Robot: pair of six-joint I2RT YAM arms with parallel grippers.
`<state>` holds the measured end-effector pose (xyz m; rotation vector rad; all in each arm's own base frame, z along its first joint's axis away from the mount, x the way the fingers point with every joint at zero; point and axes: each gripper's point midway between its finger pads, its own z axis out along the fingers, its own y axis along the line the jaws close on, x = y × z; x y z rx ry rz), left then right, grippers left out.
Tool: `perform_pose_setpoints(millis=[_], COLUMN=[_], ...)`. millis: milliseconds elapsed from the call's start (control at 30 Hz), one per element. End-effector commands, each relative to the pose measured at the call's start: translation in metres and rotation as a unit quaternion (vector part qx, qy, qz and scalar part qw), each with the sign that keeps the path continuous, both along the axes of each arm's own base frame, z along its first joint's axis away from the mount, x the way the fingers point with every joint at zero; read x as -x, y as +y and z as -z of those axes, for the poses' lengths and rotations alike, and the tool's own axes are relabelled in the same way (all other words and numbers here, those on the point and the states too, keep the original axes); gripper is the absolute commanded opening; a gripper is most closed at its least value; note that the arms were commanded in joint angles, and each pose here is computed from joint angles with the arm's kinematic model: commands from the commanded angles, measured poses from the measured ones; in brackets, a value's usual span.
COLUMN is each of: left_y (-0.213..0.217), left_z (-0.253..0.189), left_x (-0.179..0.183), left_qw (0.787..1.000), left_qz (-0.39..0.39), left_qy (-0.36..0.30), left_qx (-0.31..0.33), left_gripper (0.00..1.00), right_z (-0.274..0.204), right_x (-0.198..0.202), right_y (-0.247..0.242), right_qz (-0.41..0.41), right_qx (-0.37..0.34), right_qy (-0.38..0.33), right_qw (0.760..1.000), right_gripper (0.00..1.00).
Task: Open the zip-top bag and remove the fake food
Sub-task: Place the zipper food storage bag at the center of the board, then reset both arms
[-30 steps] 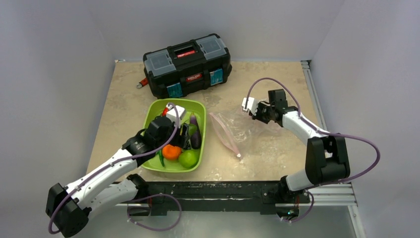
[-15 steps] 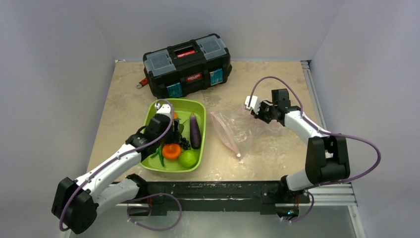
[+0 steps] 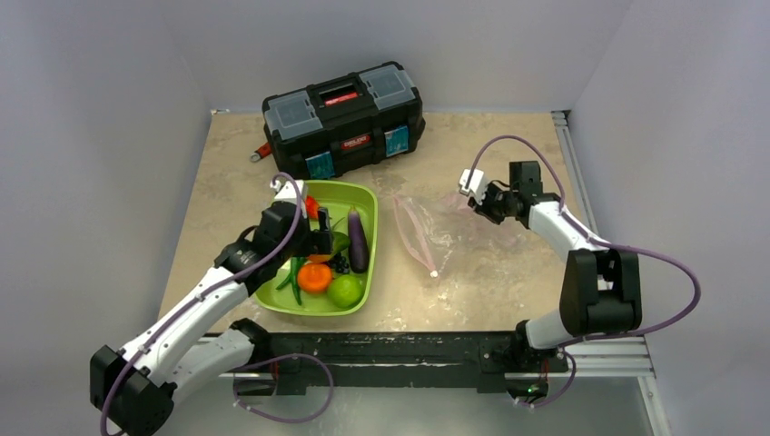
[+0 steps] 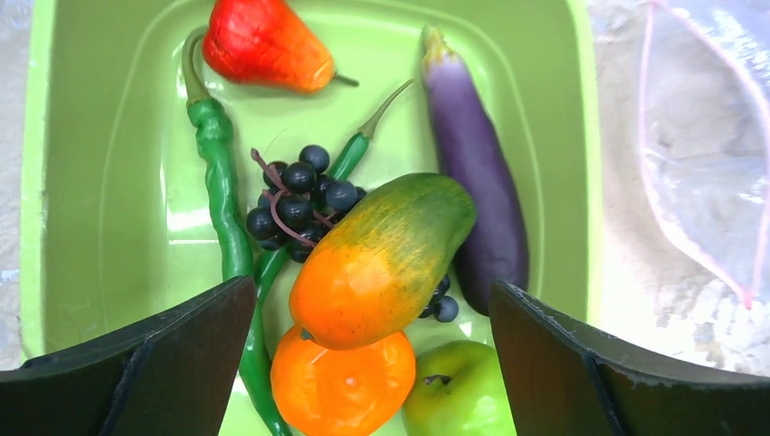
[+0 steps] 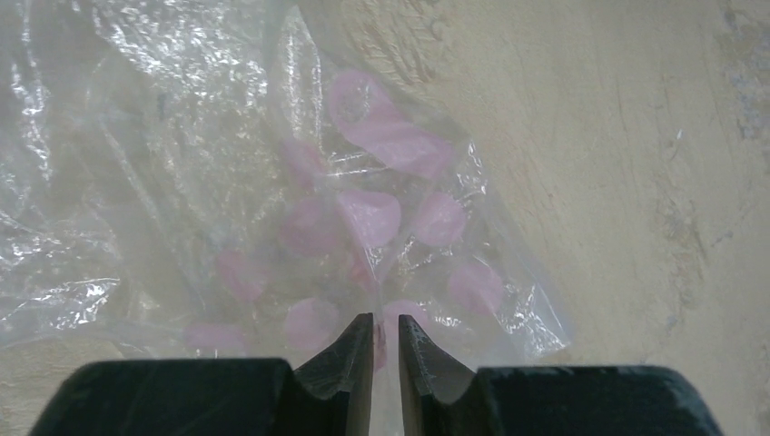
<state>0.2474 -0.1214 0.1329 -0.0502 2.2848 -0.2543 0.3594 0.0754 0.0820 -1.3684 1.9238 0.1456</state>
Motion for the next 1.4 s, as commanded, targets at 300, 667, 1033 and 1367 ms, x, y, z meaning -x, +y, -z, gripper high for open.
perform_pose_setpoints(millis=[300, 667, 1033, 1367], left_y=[0.001, 0.028, 0.040, 0.055], left_z=[-0.090, -0.094, -0.087, -0.088], left_x=[0.014, 0.006, 0.007, 0.013], left_qw=[0.991, 0.990, 0.985, 0.983], left_qz=[0.063, 0.044, 0.065, 0.044], left_qy=[-0.113, -0.132, -0.157, -0.176], left_qx=[0.038, 0.038, -0.012, -0.035], left_gripper=[1.00, 1.00, 1.00, 1.00], right_z=[-0.026, -0.056, -0.141, -0.183], right_x=[-0.042, -0.034, -0.008, 0.007], right_y=[-0.050, -0.083, -0.084, -0.057], right_qz=[0.170, 0.206, 0.192, 0.230], right_qx=[-0.054, -0.088, -0.119, -0.260], right_qy=[-0.018, -0.030, -0.102, -0.084], right_qw=[0.984, 0.974, 0.969, 0.934], right_gripper=[0.17, 0.59, 0.97, 0.99])
